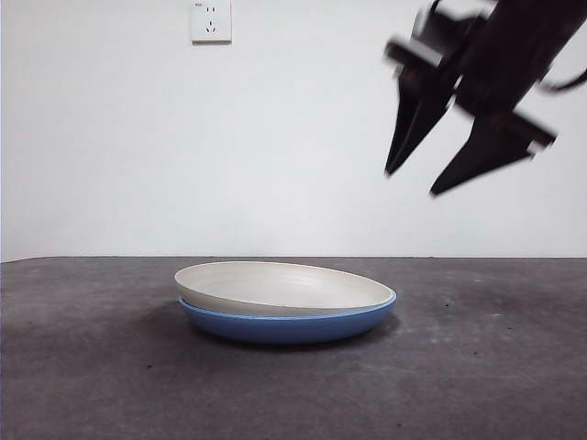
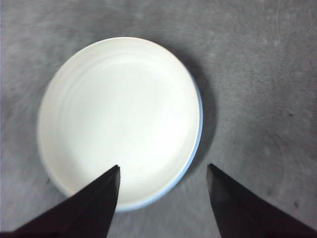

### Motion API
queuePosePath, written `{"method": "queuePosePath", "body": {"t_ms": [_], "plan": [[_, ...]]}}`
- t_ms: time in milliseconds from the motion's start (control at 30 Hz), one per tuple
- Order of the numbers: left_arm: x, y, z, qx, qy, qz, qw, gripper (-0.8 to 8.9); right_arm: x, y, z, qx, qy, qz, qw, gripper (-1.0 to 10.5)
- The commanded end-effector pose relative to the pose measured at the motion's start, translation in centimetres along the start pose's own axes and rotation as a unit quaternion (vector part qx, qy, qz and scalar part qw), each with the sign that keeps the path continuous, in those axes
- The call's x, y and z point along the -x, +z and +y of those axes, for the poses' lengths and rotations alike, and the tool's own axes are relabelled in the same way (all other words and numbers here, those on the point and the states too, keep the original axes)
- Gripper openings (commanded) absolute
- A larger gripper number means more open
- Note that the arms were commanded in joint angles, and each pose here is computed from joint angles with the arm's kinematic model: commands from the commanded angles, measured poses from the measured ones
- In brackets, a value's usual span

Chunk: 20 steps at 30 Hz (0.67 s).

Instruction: Pick up the white plate, put it on the blue plate, put it on desk

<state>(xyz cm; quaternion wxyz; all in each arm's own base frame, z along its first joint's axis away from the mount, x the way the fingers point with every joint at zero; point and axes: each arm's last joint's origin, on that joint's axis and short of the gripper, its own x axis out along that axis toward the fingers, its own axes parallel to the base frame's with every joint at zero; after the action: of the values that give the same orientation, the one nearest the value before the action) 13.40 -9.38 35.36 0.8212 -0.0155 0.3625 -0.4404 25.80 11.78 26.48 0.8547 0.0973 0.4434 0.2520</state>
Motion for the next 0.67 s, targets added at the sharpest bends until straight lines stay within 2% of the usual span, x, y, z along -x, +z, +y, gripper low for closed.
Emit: {"method": "queuePosePath", "body": {"t_ms": [33, 167, 433, 667], "plan": [[-0.1, 0.3, -0.1, -0.011, -0.004, -0.002, 1.0, 3.12, 2.5, -0.2, 1.0, 0.047, 0.013, -0.006, 0.999, 2.8], [-0.1, 0.3, -0.1, -0.011, -0.004, -0.002, 1.0, 3.12, 5.7, -1.3, 1.8, 0.072, 0.04, -0.003, 0.997, 2.8], [-0.1, 0.3, -0.1, -0.011, -0.004, -0.002, 1.0, 3.12, 11.1, -4.7, 3.0, 0.102, 0.129, 0.033, 0.986, 2.8], [-0.1, 0.3, -0.1, -0.011, -0.004, -0.002, 1.0, 3.12, 13.3, -6.2, 3.4, 0.118, 0.141, 0.026, 0.983, 2.8]]}}
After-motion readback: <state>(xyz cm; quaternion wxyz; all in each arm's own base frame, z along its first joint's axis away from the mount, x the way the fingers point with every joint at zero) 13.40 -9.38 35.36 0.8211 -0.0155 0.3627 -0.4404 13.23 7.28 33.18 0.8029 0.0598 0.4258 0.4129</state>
